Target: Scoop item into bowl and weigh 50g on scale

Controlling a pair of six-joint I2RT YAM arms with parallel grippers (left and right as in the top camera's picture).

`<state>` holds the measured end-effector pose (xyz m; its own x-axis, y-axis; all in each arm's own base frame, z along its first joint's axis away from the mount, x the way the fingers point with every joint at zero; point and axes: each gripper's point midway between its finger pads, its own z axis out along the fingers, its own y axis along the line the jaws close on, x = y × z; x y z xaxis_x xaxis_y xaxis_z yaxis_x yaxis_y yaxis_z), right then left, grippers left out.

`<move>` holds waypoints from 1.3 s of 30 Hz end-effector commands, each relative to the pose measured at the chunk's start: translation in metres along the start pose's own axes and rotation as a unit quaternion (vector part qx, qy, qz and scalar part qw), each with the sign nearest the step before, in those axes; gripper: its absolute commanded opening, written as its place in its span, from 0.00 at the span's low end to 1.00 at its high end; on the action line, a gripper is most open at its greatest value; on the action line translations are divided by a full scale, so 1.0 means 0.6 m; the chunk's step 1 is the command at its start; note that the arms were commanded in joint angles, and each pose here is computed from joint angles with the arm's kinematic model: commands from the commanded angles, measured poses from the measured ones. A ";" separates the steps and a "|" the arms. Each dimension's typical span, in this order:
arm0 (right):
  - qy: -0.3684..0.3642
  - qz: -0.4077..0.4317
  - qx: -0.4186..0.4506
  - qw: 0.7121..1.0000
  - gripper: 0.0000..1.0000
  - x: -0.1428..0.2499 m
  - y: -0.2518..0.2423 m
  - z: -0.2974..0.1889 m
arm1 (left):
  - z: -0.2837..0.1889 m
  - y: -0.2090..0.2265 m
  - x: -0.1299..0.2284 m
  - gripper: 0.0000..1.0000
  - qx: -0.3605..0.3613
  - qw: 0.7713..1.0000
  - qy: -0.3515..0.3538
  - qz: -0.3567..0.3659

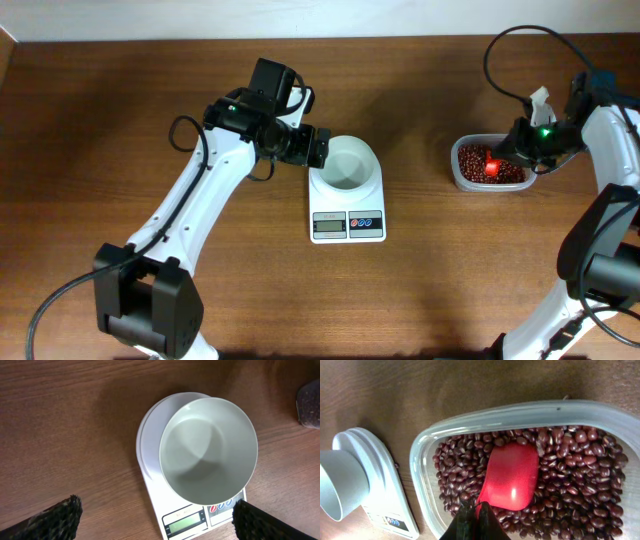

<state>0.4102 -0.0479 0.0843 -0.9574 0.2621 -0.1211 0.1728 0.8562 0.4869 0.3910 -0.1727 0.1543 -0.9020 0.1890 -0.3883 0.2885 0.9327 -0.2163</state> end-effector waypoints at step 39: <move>-0.070 0.100 -0.193 0.974 0.04 0.011 -0.087 -0.063 | -0.001 -0.011 -0.008 0.99 0.009 1.000 -0.004 -0.002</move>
<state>0.3875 -0.1086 0.0903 -0.8700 0.4826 -0.1010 0.2347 0.5855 0.7759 0.3902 -0.1746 0.1544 -0.9013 0.1921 -0.3883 0.2925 0.9310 -0.2185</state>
